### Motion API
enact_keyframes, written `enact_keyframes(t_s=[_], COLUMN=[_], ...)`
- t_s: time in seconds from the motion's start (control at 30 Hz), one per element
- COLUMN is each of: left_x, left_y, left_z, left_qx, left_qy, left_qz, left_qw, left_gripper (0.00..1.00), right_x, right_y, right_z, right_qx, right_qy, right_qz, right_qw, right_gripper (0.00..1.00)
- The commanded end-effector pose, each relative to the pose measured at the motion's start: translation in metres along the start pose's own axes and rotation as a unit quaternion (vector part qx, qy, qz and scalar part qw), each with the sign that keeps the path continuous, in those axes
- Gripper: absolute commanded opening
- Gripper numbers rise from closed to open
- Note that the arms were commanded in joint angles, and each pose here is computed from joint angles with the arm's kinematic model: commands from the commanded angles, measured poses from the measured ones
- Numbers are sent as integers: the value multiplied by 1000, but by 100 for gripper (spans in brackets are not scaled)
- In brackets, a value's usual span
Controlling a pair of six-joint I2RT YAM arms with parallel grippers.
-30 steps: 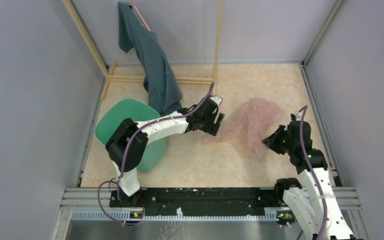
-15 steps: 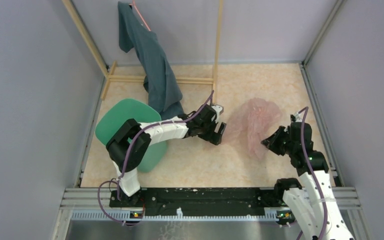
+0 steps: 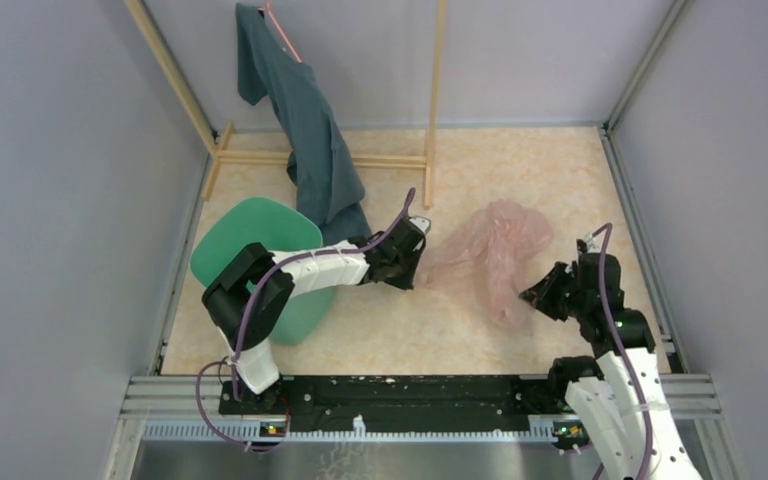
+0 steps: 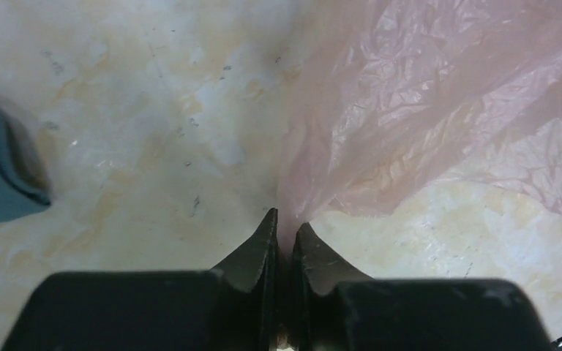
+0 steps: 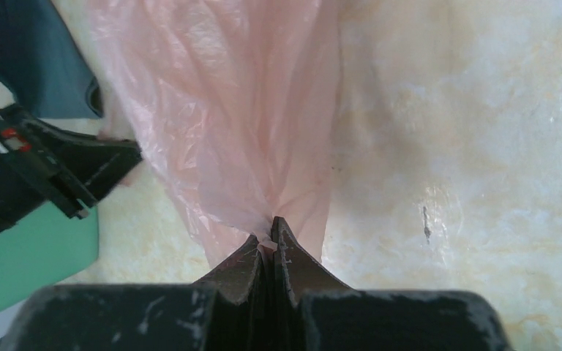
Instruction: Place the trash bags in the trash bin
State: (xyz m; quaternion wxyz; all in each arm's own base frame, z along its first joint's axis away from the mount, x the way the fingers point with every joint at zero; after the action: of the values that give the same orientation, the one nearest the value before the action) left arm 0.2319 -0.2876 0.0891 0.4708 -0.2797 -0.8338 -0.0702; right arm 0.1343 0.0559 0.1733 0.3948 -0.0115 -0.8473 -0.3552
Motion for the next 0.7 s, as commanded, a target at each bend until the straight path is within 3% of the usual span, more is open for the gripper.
enact_keyframes(t_s=[0.0,0.03,0.13,0.23,0.3,0.4,0.47,0.53,0.57,0.6,0.67], left_x=[18,18,25,60,123,257,335,365,373,358,312], left_y=[3,3,-1,9,10,-20,-48,-65,-63,-57,-37], left_z=[-5,-10,-50,-133,-203,-272,-272,-248,-231,-211,-173], left_qx=[34,45,74,120,115,7,-64,-92,-88,-77,-25], left_qy=[-23,-20,-19,-65,-138,-315,-421,-491,-521,-531,-518], left_qz=[-11,5,83,183,234,245,237,208,204,198,165], left_qw=[999,999,994,974,956,917,873,841,824,820,839], left_gripper=[7,1,0,0,0,0,0,0,0,0,0], right_x=[-8,-11,-27,-38,-18,74,150,189,181,161,122], right_y=[-6,-2,22,67,124,222,272,293,289,277,239], right_z=[9,4,-24,-77,-124,-185,-191,-172,-161,-149,-123], right_qx=[-13,-8,12,32,78,183,248,283,289,287,275], right_qy=[19,20,7,1,4,-107,-184,-201,-191,-181,-191], right_qz=[1,-6,-44,-61,-107,-172,-234,-305,-324,-329,-332], right_qw=[1000,1000,999,998,991,962,922,887,880,881,882], right_gripper=[0,0,0,0,0,0,0,0,0,0,0])
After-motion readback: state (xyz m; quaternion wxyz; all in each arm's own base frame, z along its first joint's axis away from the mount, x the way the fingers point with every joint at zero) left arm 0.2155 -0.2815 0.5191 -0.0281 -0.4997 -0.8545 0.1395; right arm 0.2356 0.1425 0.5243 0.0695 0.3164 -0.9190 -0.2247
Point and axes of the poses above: each gripper's point midway between its finger pads, its own x axis back along the fingers, its own y axis along the line the jaws close on, z = x × y, the point moved 7 cm from there along x, back along the fingers, and after that the axes turned 5 degrees about -x, right-handed, at the moved point
